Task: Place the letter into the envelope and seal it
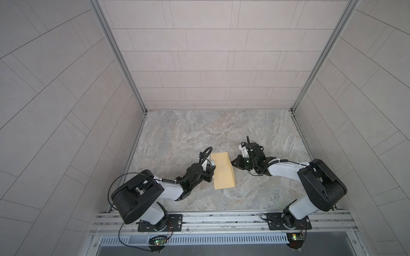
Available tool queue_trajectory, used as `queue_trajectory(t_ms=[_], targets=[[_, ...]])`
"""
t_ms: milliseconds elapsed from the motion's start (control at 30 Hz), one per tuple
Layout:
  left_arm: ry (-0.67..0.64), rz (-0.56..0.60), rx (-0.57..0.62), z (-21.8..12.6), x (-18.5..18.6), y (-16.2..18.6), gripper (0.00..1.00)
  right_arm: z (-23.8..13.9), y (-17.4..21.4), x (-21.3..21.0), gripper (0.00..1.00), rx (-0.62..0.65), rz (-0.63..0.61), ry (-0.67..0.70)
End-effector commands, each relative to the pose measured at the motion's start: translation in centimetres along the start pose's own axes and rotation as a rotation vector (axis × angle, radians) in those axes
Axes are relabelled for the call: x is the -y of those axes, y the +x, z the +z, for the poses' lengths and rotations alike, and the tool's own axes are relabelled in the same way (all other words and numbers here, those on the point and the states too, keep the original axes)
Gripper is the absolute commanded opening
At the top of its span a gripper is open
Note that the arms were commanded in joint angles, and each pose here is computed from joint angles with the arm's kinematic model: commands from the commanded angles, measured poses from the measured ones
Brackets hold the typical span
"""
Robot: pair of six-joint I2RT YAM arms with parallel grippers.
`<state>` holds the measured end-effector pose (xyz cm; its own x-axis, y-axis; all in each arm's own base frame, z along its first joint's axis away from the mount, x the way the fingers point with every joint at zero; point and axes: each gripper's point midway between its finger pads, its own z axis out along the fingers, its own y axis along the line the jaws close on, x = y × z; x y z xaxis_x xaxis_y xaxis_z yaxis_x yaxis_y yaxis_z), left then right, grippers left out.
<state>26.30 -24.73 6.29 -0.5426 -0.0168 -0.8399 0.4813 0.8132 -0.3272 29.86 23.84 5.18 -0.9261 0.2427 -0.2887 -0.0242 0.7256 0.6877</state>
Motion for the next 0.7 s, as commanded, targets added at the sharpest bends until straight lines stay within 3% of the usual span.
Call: queue_trajectory(t_ms=[0, 667], targets=[[-0.002, 0.000, 0.007, 0.0, 0.0, 0.2, 0.00, 0.8, 0.0, -0.9, 0.00, 0.000, 0.003, -0.018], [-0.008, -0.001, 0.002, 0.2, -0.2, 0.5, 0.00, 4.3, 2.3, -1.0, 0.00, -0.075, -0.003, -0.004]])
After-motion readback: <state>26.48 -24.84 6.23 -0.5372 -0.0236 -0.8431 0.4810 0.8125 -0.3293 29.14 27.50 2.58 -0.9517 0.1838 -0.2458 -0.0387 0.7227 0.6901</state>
